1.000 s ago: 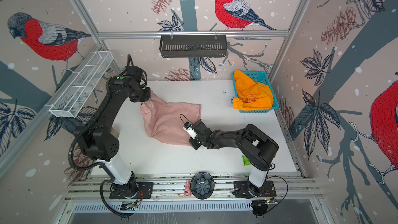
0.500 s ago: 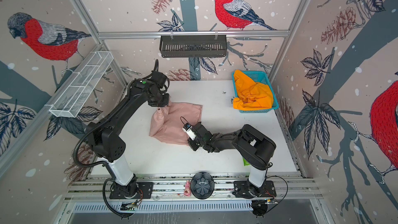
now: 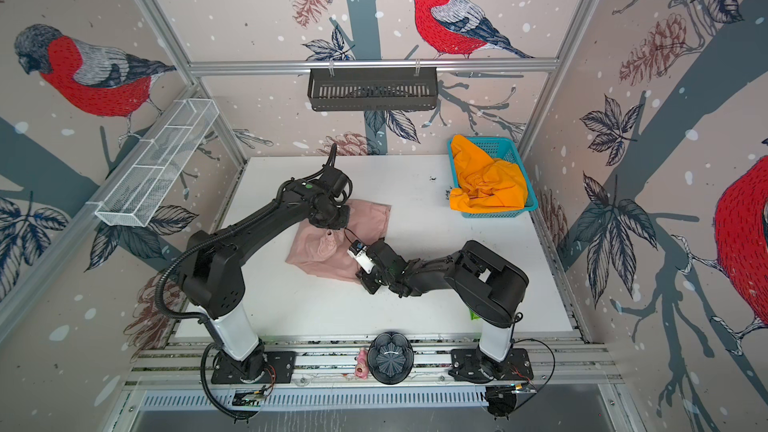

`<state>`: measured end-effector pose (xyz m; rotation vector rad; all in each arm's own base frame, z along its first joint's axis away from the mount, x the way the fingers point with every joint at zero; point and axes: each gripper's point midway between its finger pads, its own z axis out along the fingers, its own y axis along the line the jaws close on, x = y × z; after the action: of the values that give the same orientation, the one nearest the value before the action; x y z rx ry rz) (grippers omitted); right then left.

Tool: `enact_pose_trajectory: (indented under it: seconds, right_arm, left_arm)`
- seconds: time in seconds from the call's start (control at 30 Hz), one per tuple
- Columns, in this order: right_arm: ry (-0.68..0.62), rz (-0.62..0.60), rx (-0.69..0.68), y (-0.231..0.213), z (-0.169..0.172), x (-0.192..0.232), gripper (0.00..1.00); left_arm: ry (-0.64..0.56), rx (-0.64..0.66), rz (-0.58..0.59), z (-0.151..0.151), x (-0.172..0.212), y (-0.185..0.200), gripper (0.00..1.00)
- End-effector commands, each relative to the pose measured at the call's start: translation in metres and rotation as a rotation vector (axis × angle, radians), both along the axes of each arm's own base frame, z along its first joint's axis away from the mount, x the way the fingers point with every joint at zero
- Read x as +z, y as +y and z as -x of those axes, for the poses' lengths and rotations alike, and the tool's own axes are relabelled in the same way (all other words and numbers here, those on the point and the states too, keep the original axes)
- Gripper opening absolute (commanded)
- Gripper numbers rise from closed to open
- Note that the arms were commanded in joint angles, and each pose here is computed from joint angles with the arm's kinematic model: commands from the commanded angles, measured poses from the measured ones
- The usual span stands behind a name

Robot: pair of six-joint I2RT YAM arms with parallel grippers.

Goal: Fold and stack the shorts

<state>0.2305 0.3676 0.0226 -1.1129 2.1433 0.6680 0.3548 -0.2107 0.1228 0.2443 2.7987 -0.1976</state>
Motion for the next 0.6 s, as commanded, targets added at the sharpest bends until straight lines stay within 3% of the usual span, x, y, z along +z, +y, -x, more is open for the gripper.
enact_pose_trajectory:
  seconds: [0.0, 0.13, 0.23, 0.4, 0.47, 0.57]
  right_arm:
    - [0.048, 0.047, -0.017, -0.009, 0.006, -0.015, 0.28]
    - [0.042, 0.035, -0.027, -0.009, 0.004, -0.010, 0.39]
    - [0.034, 0.016, -0.030, -0.009, 0.004, -0.001, 0.46]
    - [0.021, -0.023, -0.039, -0.019, 0.009, 0.024, 0.49]
    - [0.013, -0.028, -0.045, -0.026, 0.012, 0.035, 0.50]
    - [-0.006, -0.042, -0.065, -0.040, 0.014, 0.056, 0.51]
  left_arm:
    - [-0.038, -0.040, 0.085, -0.001, -0.001, -0.025, 0.07]
    - [-0.047, -0.079, 0.134, 0.004, -0.009, -0.045, 0.22]
    - [-0.073, -0.102, 0.145, 0.002, -0.003, -0.056, 0.44]
    - [-0.128, -0.101, 0.143, -0.004, 0.023, -0.057, 0.84]
    - [-0.145, -0.097, 0.118, -0.005, 0.036, -0.052, 0.92]
    - [-0.192, -0.024, 0.047, -0.012, 0.062, -0.031, 0.97]
